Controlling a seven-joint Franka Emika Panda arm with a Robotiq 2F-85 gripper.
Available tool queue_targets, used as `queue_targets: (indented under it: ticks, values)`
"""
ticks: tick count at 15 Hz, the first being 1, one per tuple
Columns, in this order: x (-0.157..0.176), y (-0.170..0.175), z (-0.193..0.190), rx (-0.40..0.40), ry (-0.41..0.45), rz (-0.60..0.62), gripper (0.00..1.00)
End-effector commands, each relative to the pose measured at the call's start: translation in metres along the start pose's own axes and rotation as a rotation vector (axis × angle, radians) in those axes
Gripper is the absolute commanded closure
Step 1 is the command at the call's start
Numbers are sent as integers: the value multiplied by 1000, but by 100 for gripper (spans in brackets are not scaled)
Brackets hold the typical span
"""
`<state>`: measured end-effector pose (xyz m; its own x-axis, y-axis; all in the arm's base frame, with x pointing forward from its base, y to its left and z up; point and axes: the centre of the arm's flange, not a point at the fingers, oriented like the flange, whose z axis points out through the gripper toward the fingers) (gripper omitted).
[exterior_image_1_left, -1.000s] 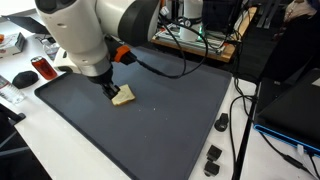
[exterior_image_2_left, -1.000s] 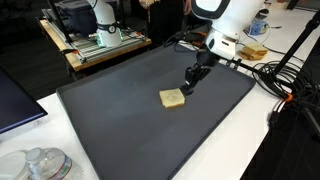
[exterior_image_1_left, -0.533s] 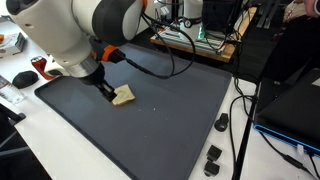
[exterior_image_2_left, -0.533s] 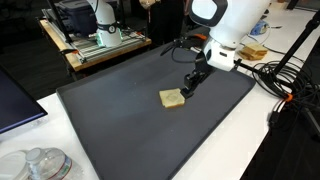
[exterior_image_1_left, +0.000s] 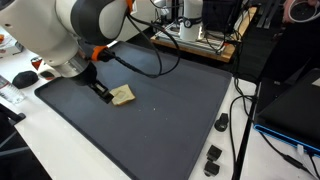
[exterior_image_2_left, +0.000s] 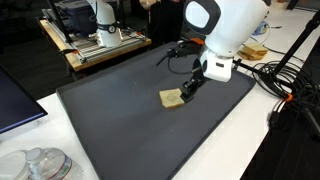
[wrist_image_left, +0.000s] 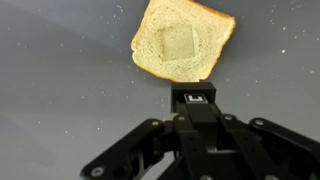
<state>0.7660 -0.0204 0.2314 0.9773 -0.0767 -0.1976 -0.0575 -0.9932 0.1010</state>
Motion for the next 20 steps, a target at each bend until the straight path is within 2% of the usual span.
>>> queue_targets:
  ticks: [1,5,15,20]
  values:
    - [24,20,-1,93,-11,-30,95]
    - [24,45,4,189,16,-67,95]
    - [11,101,32,371,90,-144,95]
    - [-9,118,42,425,151,-171,95]
